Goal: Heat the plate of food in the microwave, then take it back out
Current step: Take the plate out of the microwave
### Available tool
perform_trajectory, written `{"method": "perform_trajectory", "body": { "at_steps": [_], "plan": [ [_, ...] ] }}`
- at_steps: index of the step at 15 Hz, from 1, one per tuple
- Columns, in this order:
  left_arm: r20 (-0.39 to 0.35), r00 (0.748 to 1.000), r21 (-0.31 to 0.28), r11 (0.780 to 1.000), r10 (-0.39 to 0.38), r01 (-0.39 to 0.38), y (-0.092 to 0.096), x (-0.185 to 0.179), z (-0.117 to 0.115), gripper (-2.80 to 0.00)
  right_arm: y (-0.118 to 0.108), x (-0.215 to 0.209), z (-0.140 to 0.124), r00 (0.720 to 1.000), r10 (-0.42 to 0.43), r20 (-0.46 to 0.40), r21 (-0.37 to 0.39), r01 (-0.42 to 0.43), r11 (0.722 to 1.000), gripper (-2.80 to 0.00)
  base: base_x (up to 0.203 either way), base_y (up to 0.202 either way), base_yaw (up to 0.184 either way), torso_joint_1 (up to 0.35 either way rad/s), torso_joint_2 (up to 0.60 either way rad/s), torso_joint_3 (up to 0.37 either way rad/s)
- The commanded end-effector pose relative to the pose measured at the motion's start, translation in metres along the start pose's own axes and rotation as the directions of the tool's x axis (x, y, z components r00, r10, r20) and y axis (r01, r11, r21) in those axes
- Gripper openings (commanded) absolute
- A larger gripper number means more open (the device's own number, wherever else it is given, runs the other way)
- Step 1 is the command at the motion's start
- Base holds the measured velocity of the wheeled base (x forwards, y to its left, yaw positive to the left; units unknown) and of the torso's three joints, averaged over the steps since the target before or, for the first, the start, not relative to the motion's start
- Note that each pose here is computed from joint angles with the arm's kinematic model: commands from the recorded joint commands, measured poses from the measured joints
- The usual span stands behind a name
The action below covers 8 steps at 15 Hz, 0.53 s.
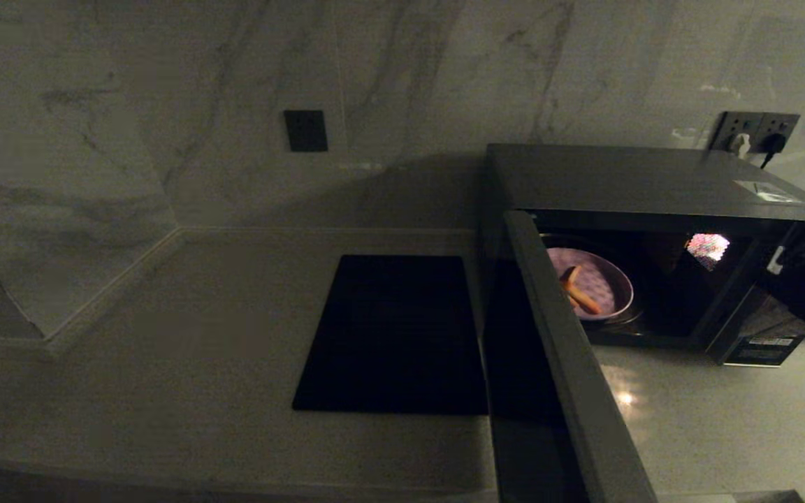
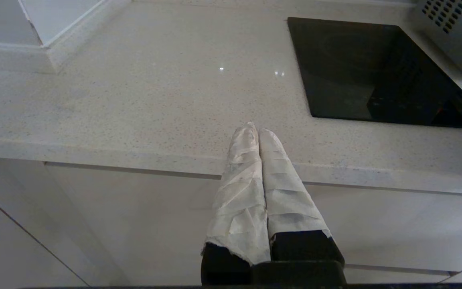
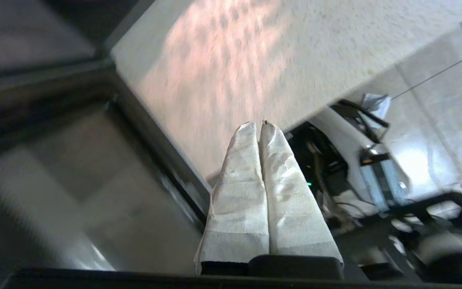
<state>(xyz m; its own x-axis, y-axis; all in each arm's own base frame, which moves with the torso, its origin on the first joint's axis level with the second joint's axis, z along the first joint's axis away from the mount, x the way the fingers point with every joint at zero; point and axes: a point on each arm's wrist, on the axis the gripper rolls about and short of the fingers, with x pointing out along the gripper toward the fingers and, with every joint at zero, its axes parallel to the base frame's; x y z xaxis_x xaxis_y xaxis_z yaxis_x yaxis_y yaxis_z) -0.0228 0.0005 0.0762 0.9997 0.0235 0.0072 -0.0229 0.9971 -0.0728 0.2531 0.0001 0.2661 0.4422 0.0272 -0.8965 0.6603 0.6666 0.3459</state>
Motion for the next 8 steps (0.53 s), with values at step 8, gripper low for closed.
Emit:
{"method": "perform_trajectory", "body": {
  "at_steps": [8],
  "plan": [
    [0.001,1.0,-0.001,1.0,0.002,-0.002,0.0,0.0,0.0,-2.8,0.012,0.051,0.014,0.993,0.116,-0.017,0.058,-0.115,0.992,-2.8,0.0,0.0,0.0,0.0,0.0,0.0]
  ]
}}
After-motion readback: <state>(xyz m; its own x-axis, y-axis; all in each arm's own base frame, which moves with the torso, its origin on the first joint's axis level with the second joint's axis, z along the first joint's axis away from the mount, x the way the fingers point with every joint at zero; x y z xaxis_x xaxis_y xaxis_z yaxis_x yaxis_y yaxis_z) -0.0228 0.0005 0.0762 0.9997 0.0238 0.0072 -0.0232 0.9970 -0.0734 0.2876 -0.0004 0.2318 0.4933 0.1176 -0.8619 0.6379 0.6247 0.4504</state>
